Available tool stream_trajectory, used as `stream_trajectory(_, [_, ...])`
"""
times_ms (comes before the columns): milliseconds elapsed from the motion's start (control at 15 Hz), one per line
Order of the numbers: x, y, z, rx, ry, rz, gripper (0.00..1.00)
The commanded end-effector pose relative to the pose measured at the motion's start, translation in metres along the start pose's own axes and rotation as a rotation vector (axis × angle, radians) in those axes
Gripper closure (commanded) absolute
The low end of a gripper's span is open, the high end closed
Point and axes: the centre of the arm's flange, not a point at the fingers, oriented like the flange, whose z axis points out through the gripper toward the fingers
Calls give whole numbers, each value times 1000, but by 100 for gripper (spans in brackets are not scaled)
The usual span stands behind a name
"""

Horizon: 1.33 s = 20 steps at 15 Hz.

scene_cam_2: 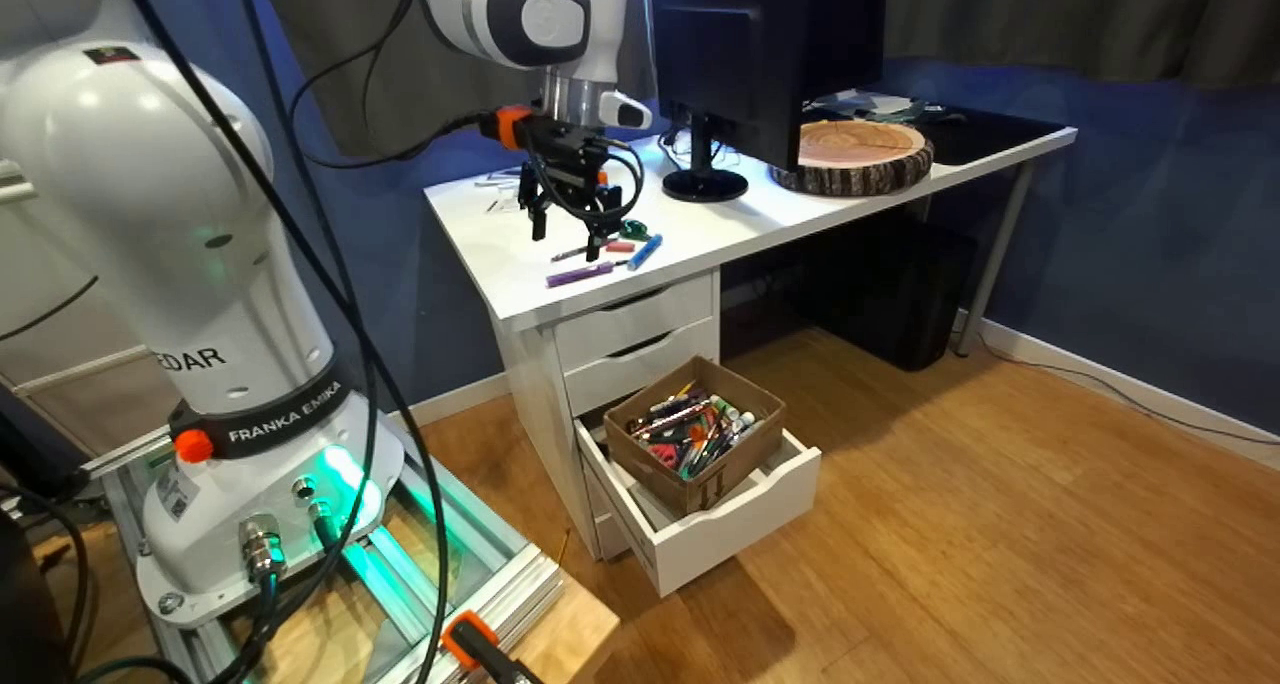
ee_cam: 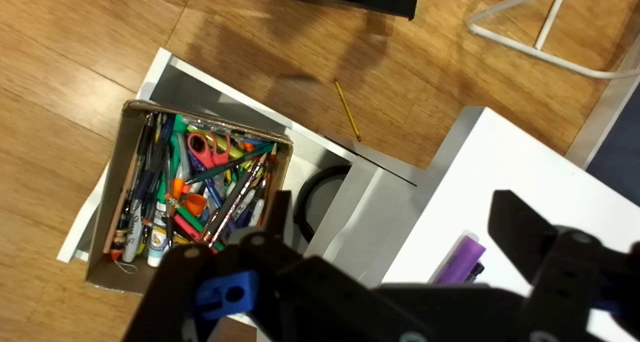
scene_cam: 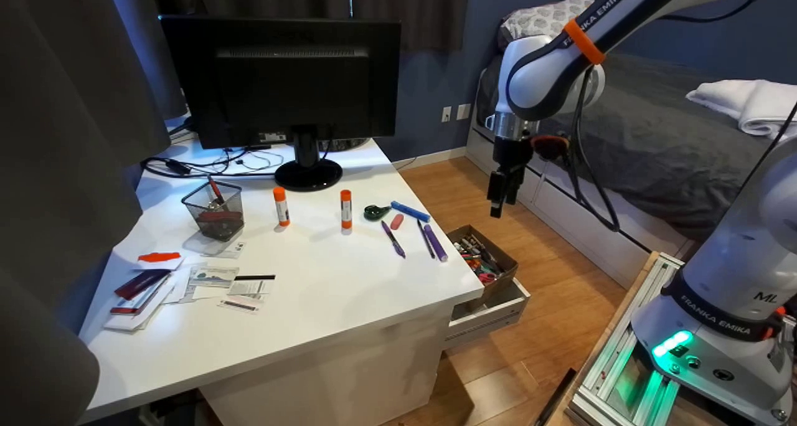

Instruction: Put the pencils inside the box

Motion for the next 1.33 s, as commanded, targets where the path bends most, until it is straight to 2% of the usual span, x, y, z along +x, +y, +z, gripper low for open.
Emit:
stream_trajectory(0, [25,-34,27,-17,26,137,0])
stream_trajectory(200, [37,-50,40,-34,71,254,0])
stream_trajectory(400, [54,-60,52,-34,108,308,0])
stream_trajectory(867, [84,-64,75,-19,179,337,0])
stream_trajectory(1067, [91,-64,82,-18,186,341,12])
stream_trajectory(1133, [92,-65,84,-20,191,339,19])
stream_trajectory(1267, [95,-68,86,-15,199,338,18])
